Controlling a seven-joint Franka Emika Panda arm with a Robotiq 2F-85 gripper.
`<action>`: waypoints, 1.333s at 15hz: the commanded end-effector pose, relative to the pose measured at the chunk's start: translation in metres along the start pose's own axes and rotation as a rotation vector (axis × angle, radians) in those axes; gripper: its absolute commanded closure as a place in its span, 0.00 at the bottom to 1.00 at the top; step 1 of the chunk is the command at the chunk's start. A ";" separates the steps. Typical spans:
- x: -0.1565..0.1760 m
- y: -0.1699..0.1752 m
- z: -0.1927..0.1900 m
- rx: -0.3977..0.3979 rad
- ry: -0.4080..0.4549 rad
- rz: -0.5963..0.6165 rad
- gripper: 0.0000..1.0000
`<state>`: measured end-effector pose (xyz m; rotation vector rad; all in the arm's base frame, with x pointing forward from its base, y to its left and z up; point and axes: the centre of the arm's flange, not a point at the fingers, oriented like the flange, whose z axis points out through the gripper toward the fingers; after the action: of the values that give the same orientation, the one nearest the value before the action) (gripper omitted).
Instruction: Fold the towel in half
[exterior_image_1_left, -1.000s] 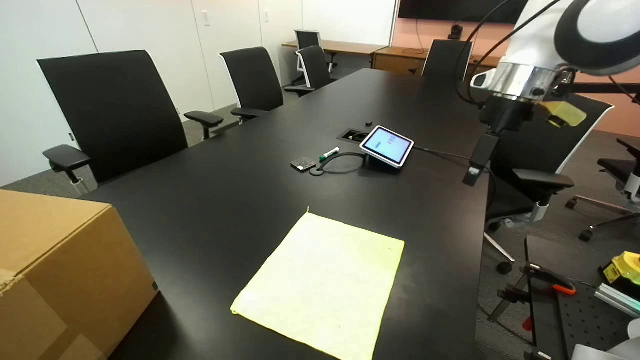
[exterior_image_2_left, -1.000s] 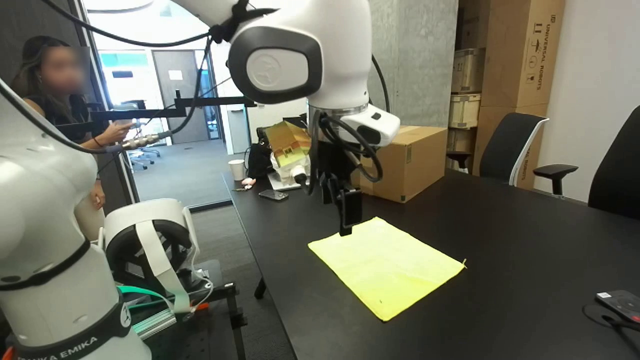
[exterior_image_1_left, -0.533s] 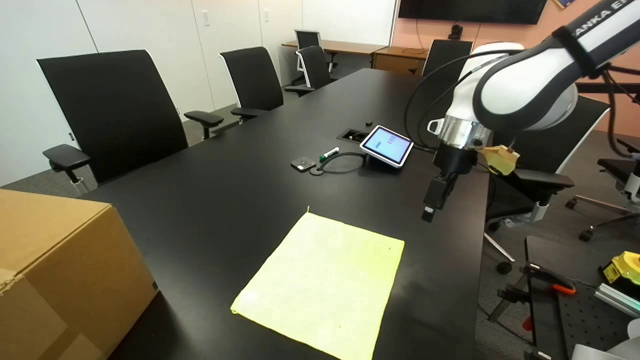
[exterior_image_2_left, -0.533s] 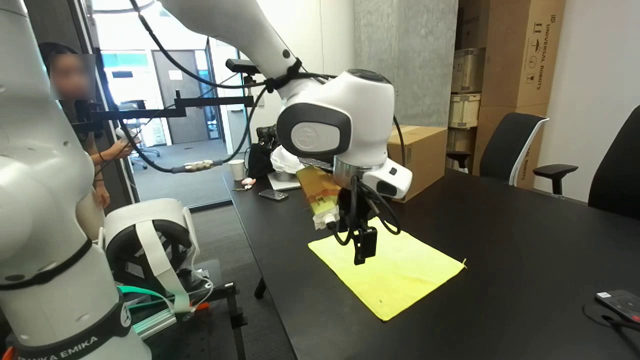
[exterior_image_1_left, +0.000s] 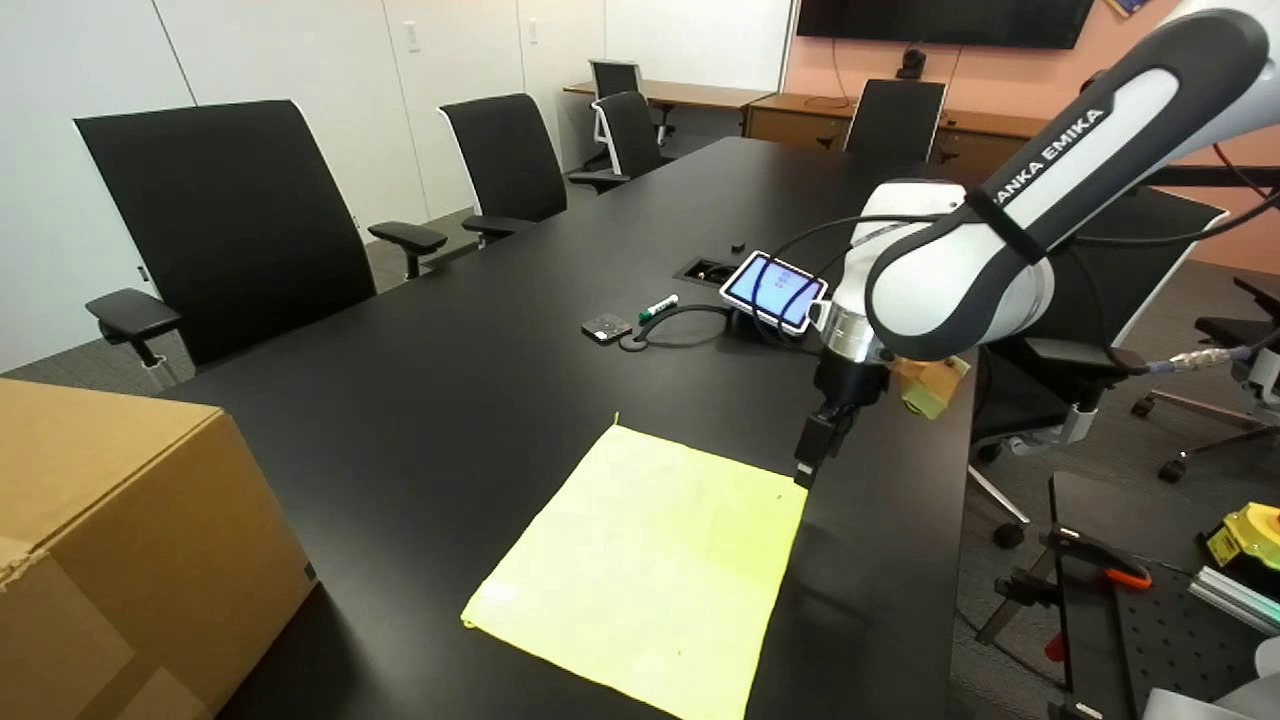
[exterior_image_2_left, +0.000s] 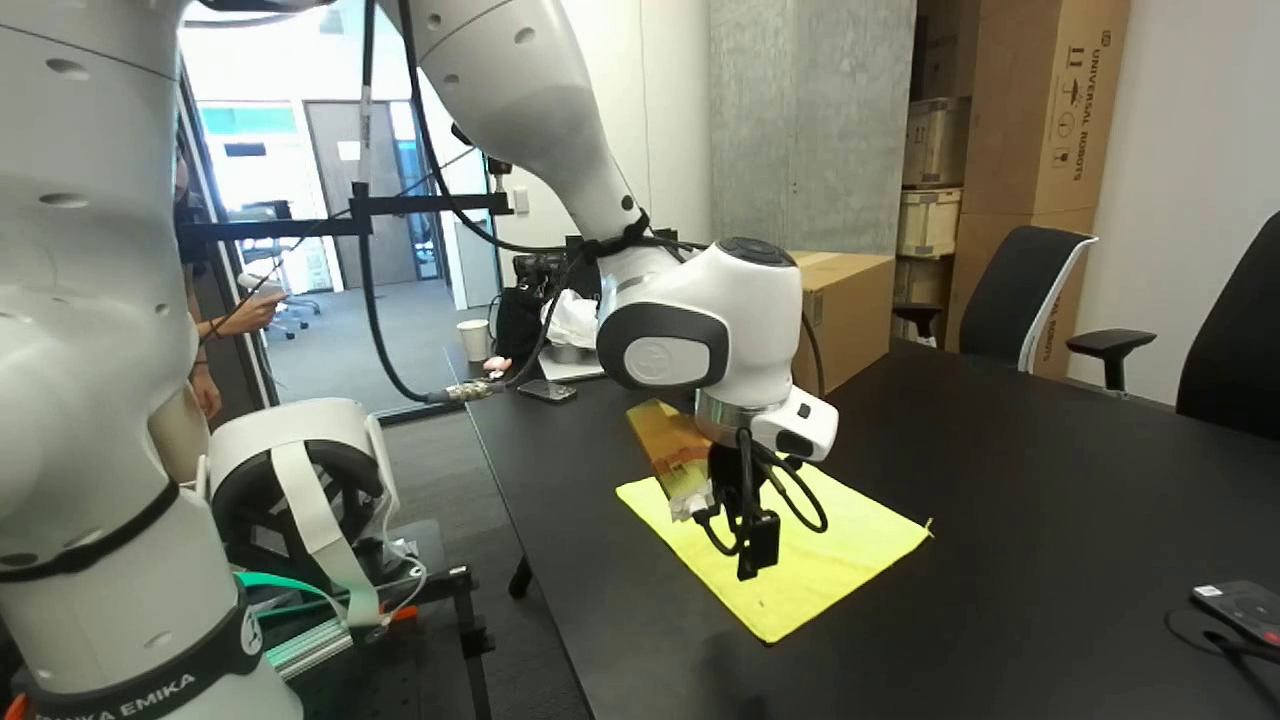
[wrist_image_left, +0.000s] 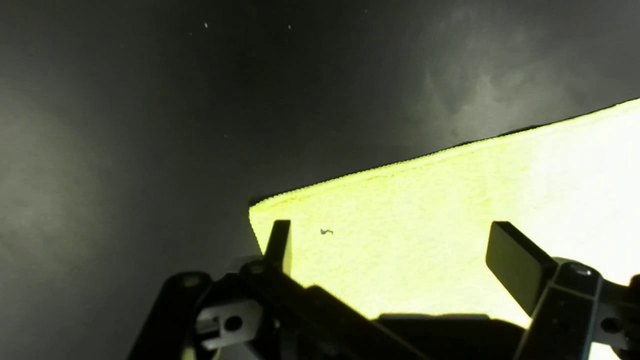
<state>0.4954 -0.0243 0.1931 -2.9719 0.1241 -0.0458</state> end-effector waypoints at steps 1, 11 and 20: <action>0.021 0.000 0.026 -0.014 0.072 -0.008 0.00; 0.029 0.020 0.084 -0.105 0.136 -0.034 0.00; 0.030 0.023 0.093 -0.136 0.131 -0.054 0.00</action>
<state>0.5182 -0.0343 0.1034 -3.0942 0.0575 -0.2180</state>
